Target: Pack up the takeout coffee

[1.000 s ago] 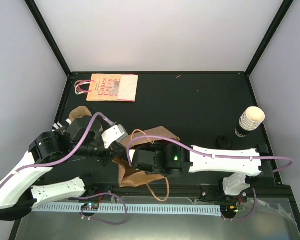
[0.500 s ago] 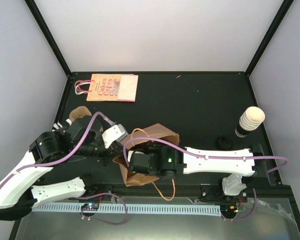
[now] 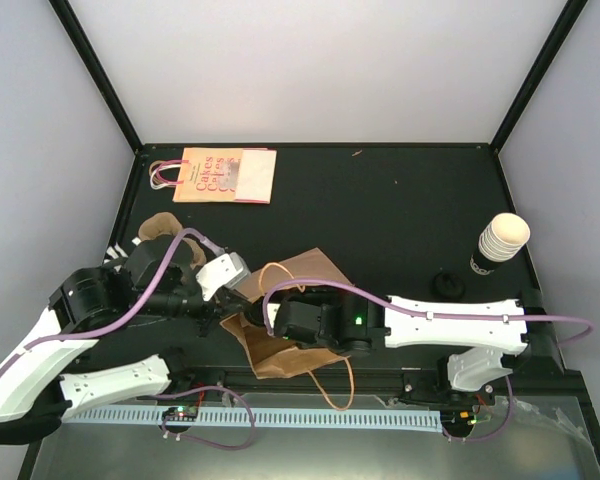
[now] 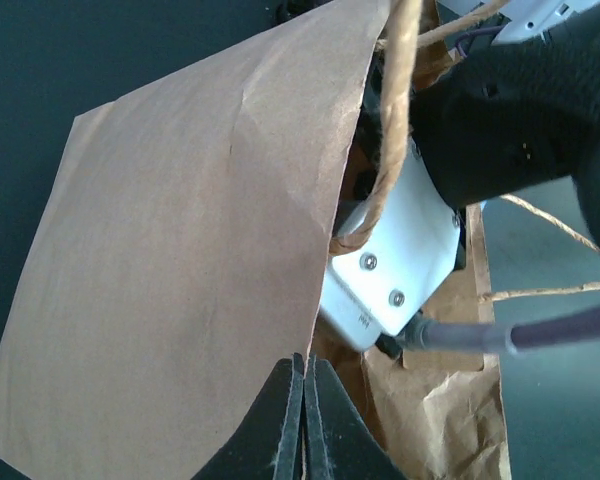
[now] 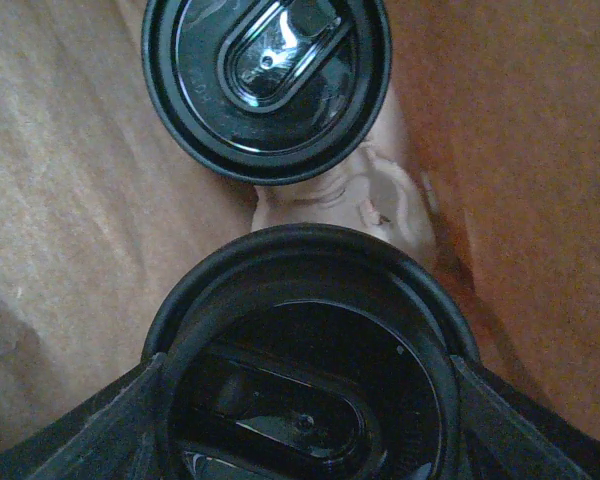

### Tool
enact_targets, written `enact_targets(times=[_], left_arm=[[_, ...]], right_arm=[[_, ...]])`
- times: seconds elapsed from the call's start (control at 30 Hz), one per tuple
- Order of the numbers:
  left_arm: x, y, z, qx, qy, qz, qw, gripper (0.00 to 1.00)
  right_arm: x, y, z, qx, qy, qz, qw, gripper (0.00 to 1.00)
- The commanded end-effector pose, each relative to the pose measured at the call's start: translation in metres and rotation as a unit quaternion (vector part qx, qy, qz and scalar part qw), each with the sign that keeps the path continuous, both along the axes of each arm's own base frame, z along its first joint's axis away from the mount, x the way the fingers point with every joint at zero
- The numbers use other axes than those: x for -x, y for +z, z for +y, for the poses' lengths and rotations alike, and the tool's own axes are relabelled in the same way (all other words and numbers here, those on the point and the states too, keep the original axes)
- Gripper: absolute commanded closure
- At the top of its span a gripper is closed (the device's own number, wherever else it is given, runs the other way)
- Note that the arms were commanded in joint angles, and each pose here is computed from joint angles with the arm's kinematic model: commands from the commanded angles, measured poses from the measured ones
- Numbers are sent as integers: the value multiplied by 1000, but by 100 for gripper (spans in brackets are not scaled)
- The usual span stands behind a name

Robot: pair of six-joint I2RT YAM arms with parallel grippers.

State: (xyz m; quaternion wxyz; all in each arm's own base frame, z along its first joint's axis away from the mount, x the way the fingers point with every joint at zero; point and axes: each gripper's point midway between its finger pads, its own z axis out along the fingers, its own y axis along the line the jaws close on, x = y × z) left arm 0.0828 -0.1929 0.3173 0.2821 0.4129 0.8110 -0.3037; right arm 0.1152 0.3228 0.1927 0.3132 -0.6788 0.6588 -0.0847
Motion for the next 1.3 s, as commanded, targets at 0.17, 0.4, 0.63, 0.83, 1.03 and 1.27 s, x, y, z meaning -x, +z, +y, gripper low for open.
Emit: enact_targets(times=[0.17, 0.4, 0.63, 0.83, 1.03, 1.27], left_arm=[[9, -6, 9, -10, -15, -4, 1000, 98], [10, -6, 11, -11, -19, -11, 1000, 99], [11, -9, 12, -15, -22, -11, 1000, 98], [12, -9, 13, -14, -24, -11, 1000, 99], [12, -8, 13, -14, -24, -10, 1000, 98], [13, -7, 15, -14, -25, -11, 1000, 98]], right_arm=[[-10, 9, 4, -30, 30, -48, 998, 51], [-12, 14, -1, -34, 62, -77, 995, 50], [-13, 6, -4, -19, 76, -82, 994, 50], [-19, -1, -7, -1, 68, -90, 994, 51], [-21, -1, -12, 5, 63, -94, 994, 51], [-22, -4, -19, 12, 56, -92, 994, 51]])
